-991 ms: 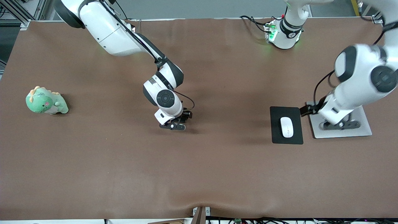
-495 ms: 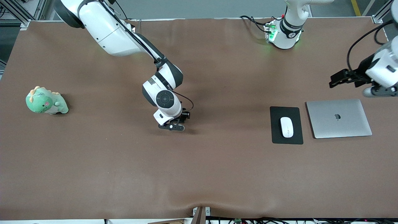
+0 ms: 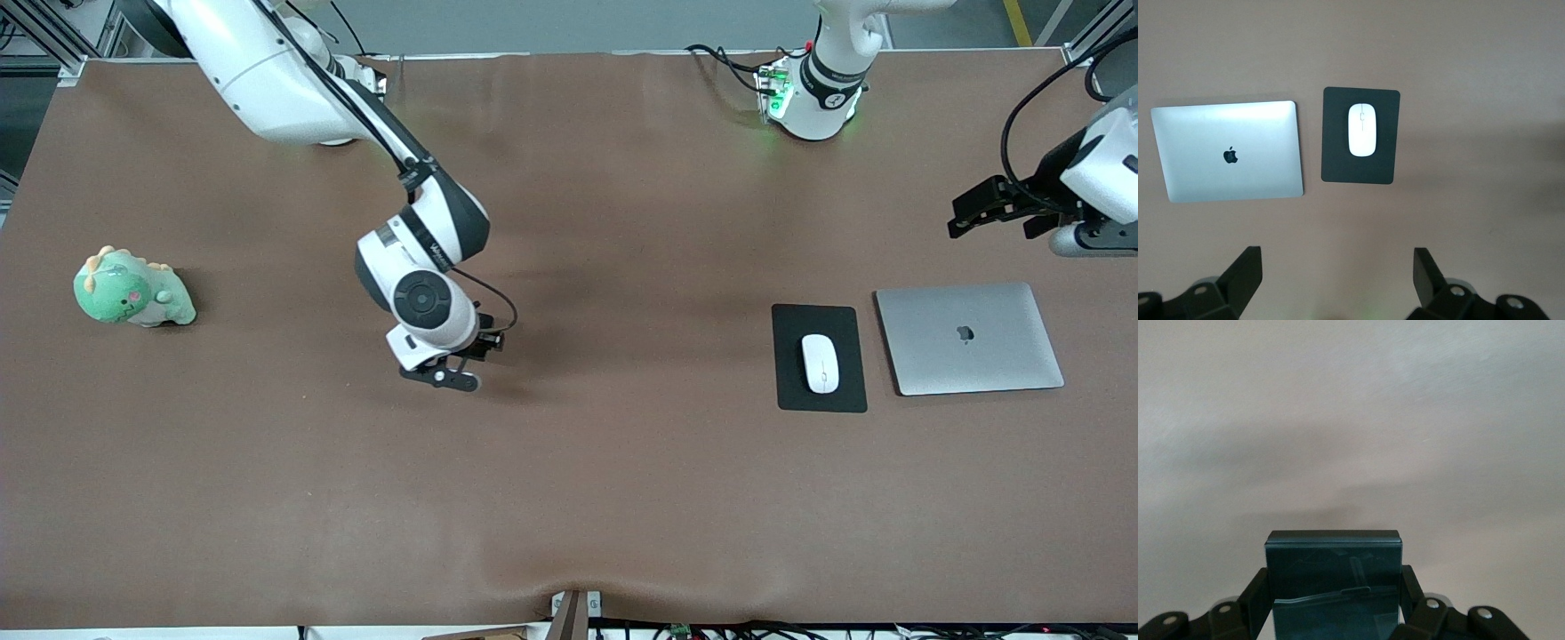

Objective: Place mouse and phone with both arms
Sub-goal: 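Carry the black phone with the right gripper toward the green plush toy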

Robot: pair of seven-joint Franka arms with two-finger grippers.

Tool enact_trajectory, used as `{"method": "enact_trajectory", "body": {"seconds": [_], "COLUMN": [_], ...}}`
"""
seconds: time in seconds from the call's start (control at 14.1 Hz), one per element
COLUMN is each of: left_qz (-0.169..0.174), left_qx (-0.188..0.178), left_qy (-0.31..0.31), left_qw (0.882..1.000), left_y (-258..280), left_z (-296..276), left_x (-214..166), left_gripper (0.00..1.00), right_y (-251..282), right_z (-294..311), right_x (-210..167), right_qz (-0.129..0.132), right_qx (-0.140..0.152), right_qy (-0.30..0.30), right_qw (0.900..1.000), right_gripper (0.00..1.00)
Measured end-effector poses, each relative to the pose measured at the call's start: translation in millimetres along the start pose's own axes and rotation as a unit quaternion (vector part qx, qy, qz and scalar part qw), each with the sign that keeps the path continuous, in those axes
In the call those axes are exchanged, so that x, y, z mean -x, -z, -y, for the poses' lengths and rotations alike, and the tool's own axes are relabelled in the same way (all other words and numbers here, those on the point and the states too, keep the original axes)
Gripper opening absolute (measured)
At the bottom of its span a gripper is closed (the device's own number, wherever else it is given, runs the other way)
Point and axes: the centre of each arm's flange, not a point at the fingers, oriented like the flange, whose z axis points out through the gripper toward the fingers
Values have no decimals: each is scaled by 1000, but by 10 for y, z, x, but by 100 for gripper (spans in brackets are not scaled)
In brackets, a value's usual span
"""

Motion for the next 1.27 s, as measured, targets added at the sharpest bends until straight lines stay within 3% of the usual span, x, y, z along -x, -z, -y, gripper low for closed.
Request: {"method": "enact_trajectory", "body": {"seconds": [0.35,1.27], "left_qz": [-2,-14], "left_qx": [0,-16], "left_qy": [4,0], "left_qw": [1000,1000], "left_y": [17,133], "left_z": [45,88], "left_x": [-3,-9], "left_gripper": [100,100], "right_y": [195,30], "right_z": [-605,-2618], "right_x": [-274,-542], "right_qz": [16,51], "right_qx": [-8,-2], "right_qy": [-23,89], "right_qw": [1000,995], "right_gripper": [79,79]}}
